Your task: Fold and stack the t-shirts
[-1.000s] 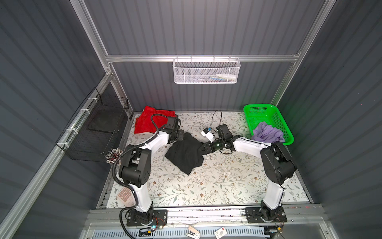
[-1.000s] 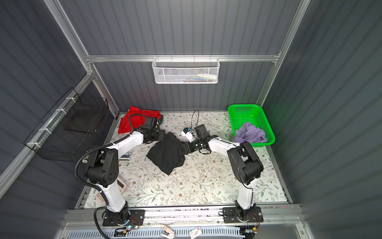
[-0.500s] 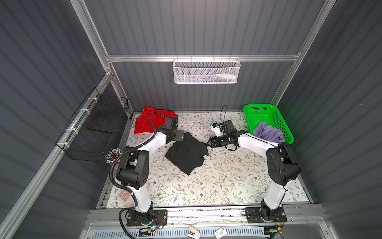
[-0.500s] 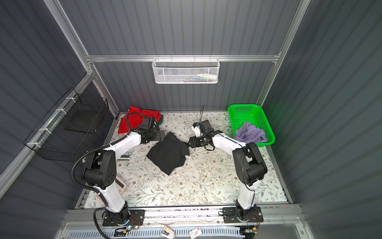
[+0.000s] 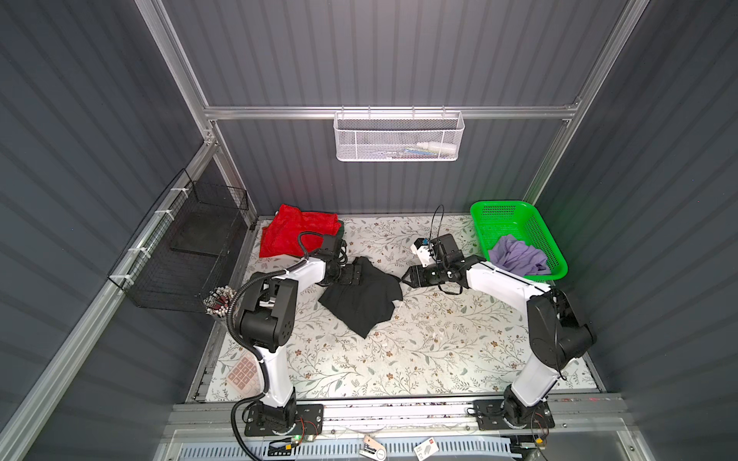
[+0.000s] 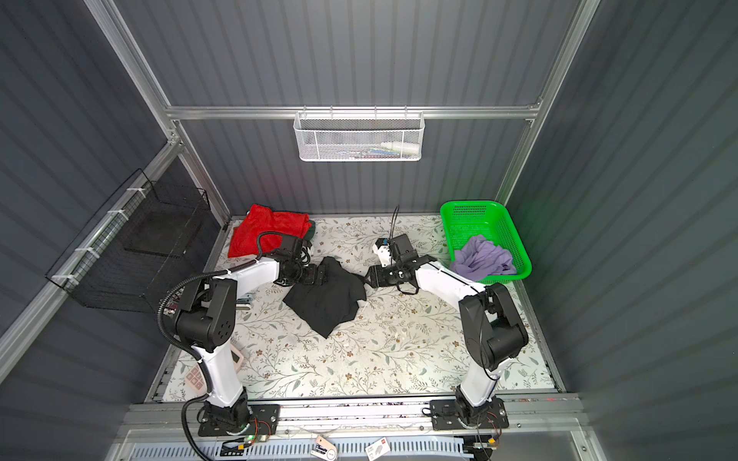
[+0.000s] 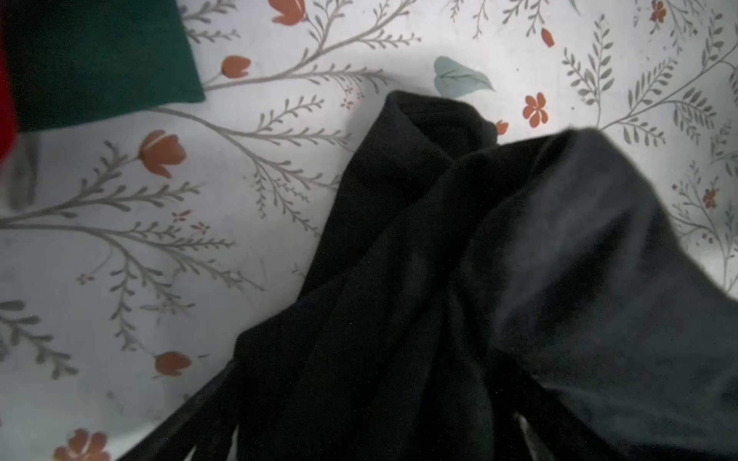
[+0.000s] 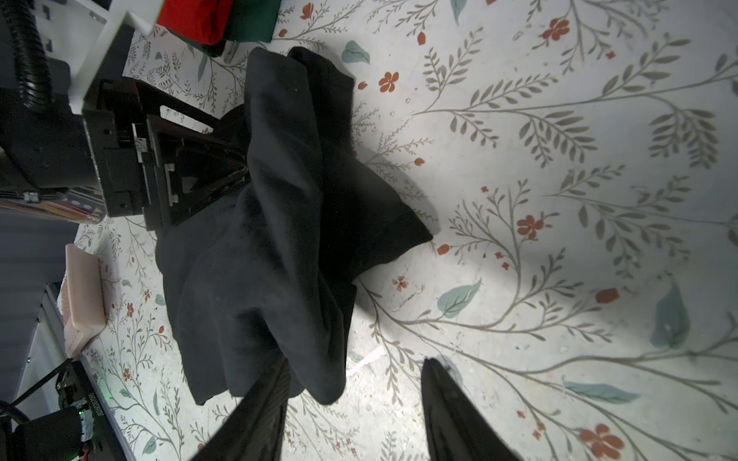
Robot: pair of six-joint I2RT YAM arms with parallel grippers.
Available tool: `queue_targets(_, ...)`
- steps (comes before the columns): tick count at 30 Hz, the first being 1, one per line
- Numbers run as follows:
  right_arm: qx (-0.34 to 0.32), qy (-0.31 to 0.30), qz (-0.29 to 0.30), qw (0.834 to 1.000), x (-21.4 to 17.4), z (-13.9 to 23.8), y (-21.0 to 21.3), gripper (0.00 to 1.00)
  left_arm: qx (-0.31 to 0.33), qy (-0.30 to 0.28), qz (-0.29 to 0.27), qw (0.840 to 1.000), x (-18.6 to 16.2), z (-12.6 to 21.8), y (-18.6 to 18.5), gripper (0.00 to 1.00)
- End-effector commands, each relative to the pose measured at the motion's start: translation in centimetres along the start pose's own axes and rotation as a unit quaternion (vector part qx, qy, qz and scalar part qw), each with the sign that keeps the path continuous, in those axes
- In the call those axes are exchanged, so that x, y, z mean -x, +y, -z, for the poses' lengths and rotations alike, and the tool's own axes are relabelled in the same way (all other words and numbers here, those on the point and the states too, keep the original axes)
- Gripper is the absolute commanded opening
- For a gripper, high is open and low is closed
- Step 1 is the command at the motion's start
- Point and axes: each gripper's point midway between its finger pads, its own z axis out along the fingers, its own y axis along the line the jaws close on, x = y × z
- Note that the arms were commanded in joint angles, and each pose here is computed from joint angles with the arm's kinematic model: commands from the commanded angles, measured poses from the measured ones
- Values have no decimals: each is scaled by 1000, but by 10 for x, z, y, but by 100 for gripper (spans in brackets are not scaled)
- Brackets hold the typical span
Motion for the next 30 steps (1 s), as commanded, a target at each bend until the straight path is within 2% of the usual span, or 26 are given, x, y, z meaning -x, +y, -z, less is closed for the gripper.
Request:
queue_targets(1,3,-5,-2,1000,-1,7,4,54,-17,23,15,999,-7,-13,-2,100)
queue_targets(3,3,-4,-3,1000,-2,8,4,54,-9,43,21,999,-15,-21,2,99)
queue_targets(5,1,-5,-2,1000,-1,9,3,54,-11,55,23,998,-20,-29,2,94)
queue_targets(9,2,-10,-2,1000,-2,11,2,54,-10,76,17,997,-32,-42,-5,71)
queue_targets(11,2,-14,-4,1000,-2,13,0,54,5,93,7,996,-39,-48,-8,65)
queue_targets(14,3,-25,-11,1000,-2,18,-4,54,23,137,-1,990,-55,-62,-9,32)
queue_targets(16,4,-33,-16,999,-1,23,-7,55,25,137,-1,990,-45,-65,-11,3)
queue_targets(18,3,-41,-23,999,-2,27,-12,54,38,133,0,990,-37,-62,-9,0)
queue_targets(21,4,-51,-32,998,-6,34,-17,55,66,92,-9,994,-4,-43,-7,0)
queue_targets(25,4,-58,-33,998,-14,37,-21,55,98,4,-35,995,61,-2,-11,0)
queue_targets(30,9,-68,-32,997,-17,40,-22,55,137,-103,-65,983,131,52,-14,0)
